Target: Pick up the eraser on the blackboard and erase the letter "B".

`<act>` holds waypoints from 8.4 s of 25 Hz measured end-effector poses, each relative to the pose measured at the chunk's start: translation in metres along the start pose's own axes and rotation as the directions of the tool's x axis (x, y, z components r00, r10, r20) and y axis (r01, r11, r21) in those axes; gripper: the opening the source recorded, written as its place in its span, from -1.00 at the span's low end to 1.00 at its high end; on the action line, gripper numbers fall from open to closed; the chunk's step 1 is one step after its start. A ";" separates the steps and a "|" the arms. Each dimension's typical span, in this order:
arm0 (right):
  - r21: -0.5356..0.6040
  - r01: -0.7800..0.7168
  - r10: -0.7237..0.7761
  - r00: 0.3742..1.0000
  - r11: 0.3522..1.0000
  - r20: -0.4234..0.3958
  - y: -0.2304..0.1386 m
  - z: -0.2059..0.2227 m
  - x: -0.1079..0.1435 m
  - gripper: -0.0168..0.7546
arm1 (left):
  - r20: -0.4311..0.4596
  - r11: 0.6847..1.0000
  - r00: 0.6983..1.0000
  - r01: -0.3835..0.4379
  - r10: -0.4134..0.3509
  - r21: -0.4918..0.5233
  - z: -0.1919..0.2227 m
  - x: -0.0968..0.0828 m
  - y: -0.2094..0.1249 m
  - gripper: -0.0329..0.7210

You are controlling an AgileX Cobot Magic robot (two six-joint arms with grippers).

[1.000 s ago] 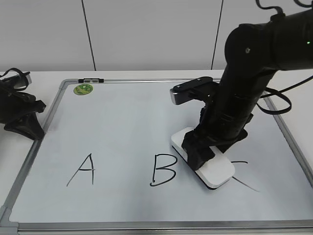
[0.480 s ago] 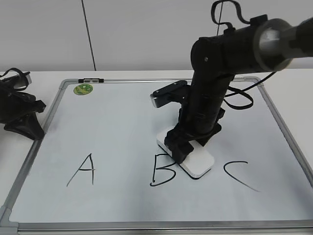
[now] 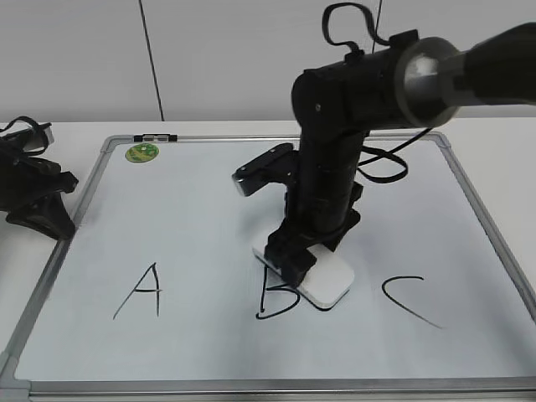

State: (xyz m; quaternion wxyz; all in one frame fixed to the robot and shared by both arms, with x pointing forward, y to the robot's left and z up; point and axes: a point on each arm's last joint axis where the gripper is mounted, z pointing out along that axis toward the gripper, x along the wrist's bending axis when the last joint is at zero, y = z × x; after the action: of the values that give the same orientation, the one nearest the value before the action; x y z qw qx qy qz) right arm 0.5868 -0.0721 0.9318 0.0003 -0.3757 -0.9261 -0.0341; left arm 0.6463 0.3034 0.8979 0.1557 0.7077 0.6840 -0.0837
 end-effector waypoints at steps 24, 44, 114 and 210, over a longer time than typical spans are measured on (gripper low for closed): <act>0.003 0.135 -0.135 0.990 0.991 0.030 0.011 0.004 0.065 0.42 | -0.002 1.000 1.000 0.011 -0.011 -0.007 0.000 0.000 0.001 -0.83; -0.019 -0.063 0.064 0.992 0.998 0.106 -0.001 -0.006 -0.031 0.42 | 0.003 1.000 1.000 0.017 -0.017 -0.011 0.000 0.000 0.001 -0.83; -0.035 -0.672 0.666 0.738 0.739 -0.108 -0.131 -0.020 -0.211 0.64 | 0.003 1.000 1.000 0.017 -0.017 -0.011 0.000 0.000 0.001 -0.83; -0.480 -0.623 0.722 0.692 0.618 0.032 -0.353 -0.118 0.049 0.57 | -0.261 0.854 0.941 -0.311 0.215 -0.417 -0.160 -0.083 -0.330 0.46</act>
State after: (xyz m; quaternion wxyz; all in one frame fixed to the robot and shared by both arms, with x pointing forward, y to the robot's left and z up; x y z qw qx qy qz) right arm 0.3033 -0.2978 1.0291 -0.1736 -0.6879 -0.6775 -0.1941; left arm 0.2993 0.2841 1.0406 0.2548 0.7438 0.5932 0.1733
